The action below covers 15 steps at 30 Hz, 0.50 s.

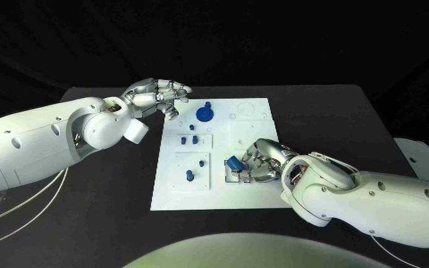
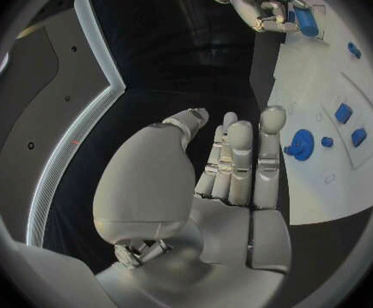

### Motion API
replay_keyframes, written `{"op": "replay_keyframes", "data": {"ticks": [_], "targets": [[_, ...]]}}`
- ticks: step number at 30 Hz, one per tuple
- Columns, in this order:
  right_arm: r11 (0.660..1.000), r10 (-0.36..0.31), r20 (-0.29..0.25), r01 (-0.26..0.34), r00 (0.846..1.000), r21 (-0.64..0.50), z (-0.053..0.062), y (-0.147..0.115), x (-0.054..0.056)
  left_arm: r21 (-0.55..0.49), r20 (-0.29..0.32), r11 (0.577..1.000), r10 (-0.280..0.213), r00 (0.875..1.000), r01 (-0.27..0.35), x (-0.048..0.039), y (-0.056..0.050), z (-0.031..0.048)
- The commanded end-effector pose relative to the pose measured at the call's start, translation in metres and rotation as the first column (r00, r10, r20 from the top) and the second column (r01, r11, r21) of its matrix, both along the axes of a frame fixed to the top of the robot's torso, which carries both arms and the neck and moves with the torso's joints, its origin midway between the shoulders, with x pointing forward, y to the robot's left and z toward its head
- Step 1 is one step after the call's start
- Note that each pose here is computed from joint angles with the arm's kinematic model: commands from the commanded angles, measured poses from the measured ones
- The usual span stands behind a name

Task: Assemble the parts on the task board

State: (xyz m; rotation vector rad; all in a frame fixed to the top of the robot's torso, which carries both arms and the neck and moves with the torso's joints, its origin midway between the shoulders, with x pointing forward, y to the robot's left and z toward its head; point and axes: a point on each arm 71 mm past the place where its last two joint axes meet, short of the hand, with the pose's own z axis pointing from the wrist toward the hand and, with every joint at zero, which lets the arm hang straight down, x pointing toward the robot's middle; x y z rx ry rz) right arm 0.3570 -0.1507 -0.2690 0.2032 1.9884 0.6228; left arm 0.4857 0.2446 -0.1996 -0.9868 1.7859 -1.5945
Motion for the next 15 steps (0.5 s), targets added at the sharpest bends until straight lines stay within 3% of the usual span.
{"op": "replay_keyframes", "data": {"ticks": [1,15], "targets": [[0.999,0.022,-0.017,-0.022,1.0,-0.031,-0.0022,0.0028,-0.0011,-0.008,0.001,1.0,-0.019,1.0,0.019,-0.0007,-0.0025,0.0007],[0.999,0.023,-0.024,-0.024,0.999,-0.041,-0.0048,0.0053,0.001,-0.008,-0.002,1.0,-0.022,1.0,0.022,-0.0008,-0.0024,0.0006]]}}
